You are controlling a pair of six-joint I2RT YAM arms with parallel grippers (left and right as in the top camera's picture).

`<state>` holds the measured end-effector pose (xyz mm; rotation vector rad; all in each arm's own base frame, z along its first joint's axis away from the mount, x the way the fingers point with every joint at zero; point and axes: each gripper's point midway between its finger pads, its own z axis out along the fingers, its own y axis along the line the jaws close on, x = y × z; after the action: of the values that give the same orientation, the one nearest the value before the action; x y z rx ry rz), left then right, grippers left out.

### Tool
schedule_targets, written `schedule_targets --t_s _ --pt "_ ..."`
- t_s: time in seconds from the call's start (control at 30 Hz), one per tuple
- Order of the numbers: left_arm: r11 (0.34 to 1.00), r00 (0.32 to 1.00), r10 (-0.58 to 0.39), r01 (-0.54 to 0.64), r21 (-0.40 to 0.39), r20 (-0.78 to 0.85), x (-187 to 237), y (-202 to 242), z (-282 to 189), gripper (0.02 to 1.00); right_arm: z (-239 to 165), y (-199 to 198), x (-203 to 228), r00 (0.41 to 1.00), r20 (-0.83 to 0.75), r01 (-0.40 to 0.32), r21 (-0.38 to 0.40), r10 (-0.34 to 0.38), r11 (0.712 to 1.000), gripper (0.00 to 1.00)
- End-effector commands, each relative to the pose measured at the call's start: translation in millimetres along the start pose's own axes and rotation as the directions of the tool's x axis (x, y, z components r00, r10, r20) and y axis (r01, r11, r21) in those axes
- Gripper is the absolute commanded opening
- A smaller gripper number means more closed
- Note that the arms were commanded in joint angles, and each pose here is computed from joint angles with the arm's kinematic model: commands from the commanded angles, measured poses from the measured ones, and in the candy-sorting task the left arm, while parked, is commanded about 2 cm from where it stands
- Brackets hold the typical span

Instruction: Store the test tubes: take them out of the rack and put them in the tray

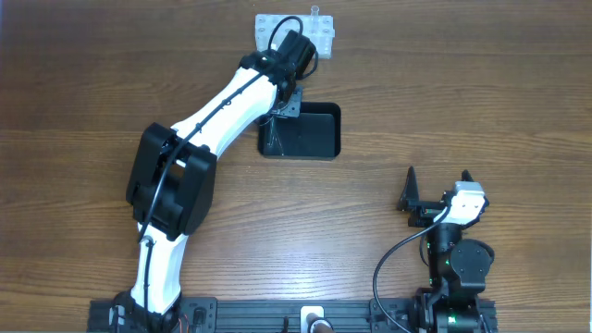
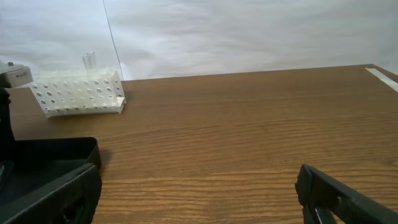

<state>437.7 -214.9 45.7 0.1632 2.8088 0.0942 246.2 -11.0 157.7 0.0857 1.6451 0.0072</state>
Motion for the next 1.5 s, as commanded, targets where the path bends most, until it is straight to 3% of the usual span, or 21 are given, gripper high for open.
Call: schedule_targets --t_s 0.03,0.43,0.6,0.9,1.2,1.33,1.5 --pt "1.000 1.000 0.013 -0.013 0.004 -0.027 5 -2 9 0.042 0 2 1 1.000 0.001 -0.008 -0.011 0.008 1.000 0.991" --pt "1.000 0.999 0.016 -0.016 -0.001 -0.041 8 -2 16 0.080 0 2 1 1.000 0.001 -0.008 -0.011 0.008 1.000 0.991" --pt "1.000 0.999 0.008 -0.008 -0.001 -0.041 8 -2 16 0.327 0 2 1 1.000 0.001 -0.008 -0.011 0.008 1.000 0.989" --pt "0.999 1.000 -0.001 0.001 0.033 0.000 -2 -5 -1 0.384 0 2 1 1.000 0.001 -0.008 -0.011 0.008 1.000 0.991" --pt "0.998 0.972 -0.056 0.046 0.048 0.227 -44 12 -92 0.623 0 2 1 1.000 0.001 -0.008 -0.011 0.008 1.000 0.993" --pt "0.995 0.902 -0.095 0.101 0.009 0.421 -72 39 -160 0.643 0 2 1 1.000 0.001 -0.008 -0.011 0.008 1.000 0.993" --pt "0.991 0.768 -0.078 0.129 -0.034 0.636 -88 80 -254 0.855 0 2 1 1.000 0.001 -0.008 -0.011 0.008 1.000 0.991"
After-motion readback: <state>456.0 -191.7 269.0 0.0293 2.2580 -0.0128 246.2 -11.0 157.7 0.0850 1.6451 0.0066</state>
